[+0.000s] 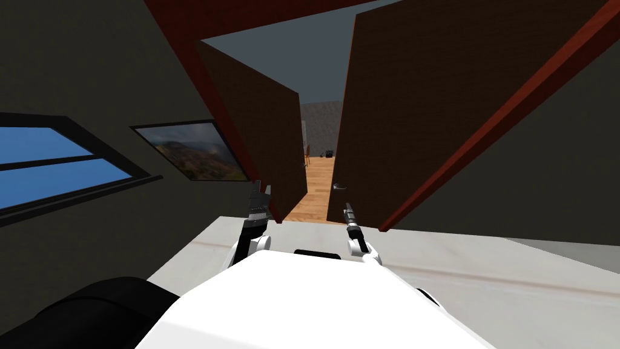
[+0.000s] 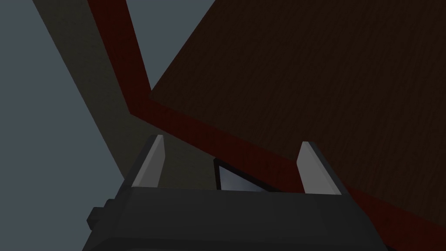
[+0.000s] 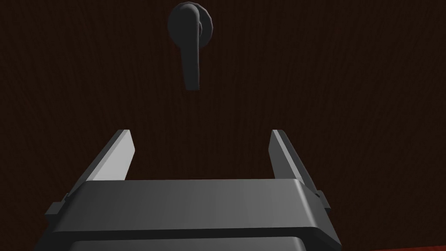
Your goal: Push the door open
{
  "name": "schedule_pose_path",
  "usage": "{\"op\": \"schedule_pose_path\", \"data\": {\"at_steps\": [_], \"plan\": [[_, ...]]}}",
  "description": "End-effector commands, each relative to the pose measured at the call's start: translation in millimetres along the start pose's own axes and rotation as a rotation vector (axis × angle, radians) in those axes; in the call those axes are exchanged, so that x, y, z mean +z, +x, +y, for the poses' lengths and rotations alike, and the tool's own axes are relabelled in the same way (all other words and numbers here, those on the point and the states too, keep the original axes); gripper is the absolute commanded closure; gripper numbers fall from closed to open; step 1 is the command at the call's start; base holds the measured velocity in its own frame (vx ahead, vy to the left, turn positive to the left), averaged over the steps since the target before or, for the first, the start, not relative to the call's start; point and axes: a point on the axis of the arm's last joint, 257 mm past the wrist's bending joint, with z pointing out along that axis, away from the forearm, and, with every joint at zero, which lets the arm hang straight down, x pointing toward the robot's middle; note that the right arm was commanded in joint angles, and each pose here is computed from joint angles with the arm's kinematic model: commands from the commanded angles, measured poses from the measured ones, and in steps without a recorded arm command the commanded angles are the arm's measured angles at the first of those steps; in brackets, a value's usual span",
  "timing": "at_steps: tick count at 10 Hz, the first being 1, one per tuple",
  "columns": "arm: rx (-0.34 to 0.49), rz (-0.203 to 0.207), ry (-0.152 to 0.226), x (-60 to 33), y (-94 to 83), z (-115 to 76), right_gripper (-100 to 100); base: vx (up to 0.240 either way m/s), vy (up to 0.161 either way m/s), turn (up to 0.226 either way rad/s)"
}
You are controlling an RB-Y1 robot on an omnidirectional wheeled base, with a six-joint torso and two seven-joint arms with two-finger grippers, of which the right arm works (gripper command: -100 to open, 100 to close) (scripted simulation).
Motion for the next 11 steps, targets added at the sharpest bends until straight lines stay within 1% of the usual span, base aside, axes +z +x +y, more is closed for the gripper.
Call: {"op": "schedule_pose_path", "data": {"at_steps": [1, 4, 6, 8, 11], "plan": [[-0.002, 0.0, 0.019, -2.2, -0.3, -8.1, -100, 0.112, -0.07, 0.06], [-0.003, 0.001, 0.035, -3.4, 0.1, -15.0, -100, 0.08, -0.056, 0.034], [-0.003, -0.003, 0.032, -2.8, -1.2, -13.6, -100, 0.063, -0.003, 0.012], [-0.003, -0.006, 0.033, -2.7, -2.3, -13.8, -100, 0.152, 0.002, 0.022], [-0.002, -0.014, 0.035, -2.4, -5.0, -14.3, -100, 0.202, -0.021, 0.028]]}}
